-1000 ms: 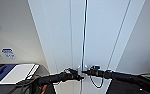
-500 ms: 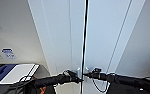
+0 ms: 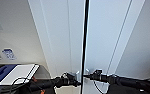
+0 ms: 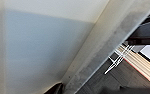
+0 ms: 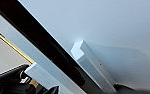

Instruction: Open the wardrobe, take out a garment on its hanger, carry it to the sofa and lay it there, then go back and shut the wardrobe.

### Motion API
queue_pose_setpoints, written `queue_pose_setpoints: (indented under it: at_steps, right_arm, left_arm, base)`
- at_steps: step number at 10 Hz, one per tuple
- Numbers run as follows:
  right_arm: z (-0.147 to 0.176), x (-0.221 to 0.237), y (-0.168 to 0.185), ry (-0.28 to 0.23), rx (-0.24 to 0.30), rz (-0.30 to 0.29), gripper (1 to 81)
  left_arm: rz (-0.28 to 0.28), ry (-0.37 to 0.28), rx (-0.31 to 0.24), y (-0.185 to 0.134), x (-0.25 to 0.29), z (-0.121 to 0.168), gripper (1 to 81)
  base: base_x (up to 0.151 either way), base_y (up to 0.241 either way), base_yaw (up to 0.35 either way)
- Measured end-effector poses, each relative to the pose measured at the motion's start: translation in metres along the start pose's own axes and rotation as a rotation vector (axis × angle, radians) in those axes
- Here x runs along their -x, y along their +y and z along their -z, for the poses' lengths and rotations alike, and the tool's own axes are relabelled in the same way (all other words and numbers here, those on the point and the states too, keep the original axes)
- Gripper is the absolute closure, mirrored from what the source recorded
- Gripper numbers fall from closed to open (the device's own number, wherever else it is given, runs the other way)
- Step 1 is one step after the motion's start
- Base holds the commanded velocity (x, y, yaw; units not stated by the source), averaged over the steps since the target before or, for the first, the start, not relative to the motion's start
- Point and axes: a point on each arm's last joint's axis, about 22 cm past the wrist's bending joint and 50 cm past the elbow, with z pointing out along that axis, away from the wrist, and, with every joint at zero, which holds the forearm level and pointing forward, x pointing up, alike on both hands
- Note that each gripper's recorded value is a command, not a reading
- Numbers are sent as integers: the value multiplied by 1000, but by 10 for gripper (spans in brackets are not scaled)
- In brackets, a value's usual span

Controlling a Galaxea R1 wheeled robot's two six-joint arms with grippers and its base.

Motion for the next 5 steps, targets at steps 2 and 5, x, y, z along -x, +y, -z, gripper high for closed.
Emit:
queue_pose_setpoints:
  at_steps: [2,5]
  right_arm:
    - [9,12,-4,-30,4,0,10]
    - [15,16,-7,-21,-5,-7,10]
  left_arm:
    - [-12,-5,3,9,2,11,10]
    - [-15,9,15,14,2,16,10]
  base:
    - [0,0,0]
    - [0,0,0]
